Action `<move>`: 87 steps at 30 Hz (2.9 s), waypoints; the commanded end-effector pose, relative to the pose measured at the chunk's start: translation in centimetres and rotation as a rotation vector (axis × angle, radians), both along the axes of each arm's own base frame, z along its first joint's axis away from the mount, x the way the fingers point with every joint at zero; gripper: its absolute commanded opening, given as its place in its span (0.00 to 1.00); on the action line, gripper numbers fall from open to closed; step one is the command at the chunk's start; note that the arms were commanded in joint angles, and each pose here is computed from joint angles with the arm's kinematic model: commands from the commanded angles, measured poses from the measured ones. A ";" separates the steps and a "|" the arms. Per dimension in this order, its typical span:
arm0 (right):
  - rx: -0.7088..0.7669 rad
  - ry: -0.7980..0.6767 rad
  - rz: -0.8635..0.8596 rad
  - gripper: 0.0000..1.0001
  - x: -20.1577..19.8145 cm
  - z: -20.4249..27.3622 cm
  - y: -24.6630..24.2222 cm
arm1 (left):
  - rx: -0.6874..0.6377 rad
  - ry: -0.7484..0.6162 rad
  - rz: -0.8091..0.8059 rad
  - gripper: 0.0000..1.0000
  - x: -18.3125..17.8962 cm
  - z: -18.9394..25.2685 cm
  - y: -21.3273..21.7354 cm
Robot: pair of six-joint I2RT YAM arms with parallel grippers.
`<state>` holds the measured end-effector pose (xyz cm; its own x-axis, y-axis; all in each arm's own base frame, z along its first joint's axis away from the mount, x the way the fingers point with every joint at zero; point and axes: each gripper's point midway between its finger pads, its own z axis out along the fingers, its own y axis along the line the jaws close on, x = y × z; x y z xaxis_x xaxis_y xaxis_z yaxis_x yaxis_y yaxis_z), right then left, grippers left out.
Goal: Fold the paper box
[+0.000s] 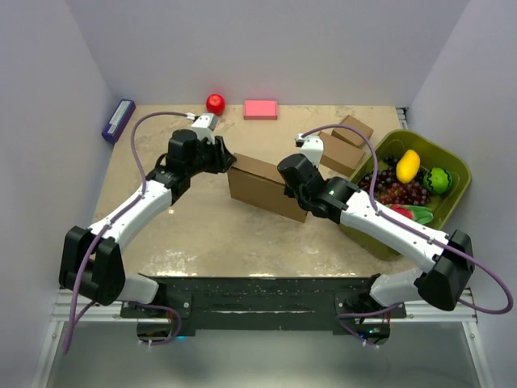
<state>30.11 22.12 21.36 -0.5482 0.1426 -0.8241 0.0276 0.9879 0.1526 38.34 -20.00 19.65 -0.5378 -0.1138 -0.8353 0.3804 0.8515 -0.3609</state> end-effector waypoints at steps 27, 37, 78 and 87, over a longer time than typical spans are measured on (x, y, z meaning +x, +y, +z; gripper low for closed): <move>0.116 0.154 -0.029 0.60 -1.5 2.4 -7.2 | 0.015 0.233 0.003 0.31 -4.3 -7.9 1.8; 0.143 0.219 -0.032 0.50 -2.3 -0.6 -6.9 | 0.023 0.224 0.000 0.31 -4.0 -7.5 1.8; 0.005 0.447 -0.098 0.10 -6.0 -9.2 -9.4 | -0.047 0.018 0.026 0.51 -1.4 1.5 2.3; 0.009 0.444 -0.098 0.10 -6.0 -9.1 -9.4 | -0.046 0.060 -0.010 0.41 -2.3 0.2 2.1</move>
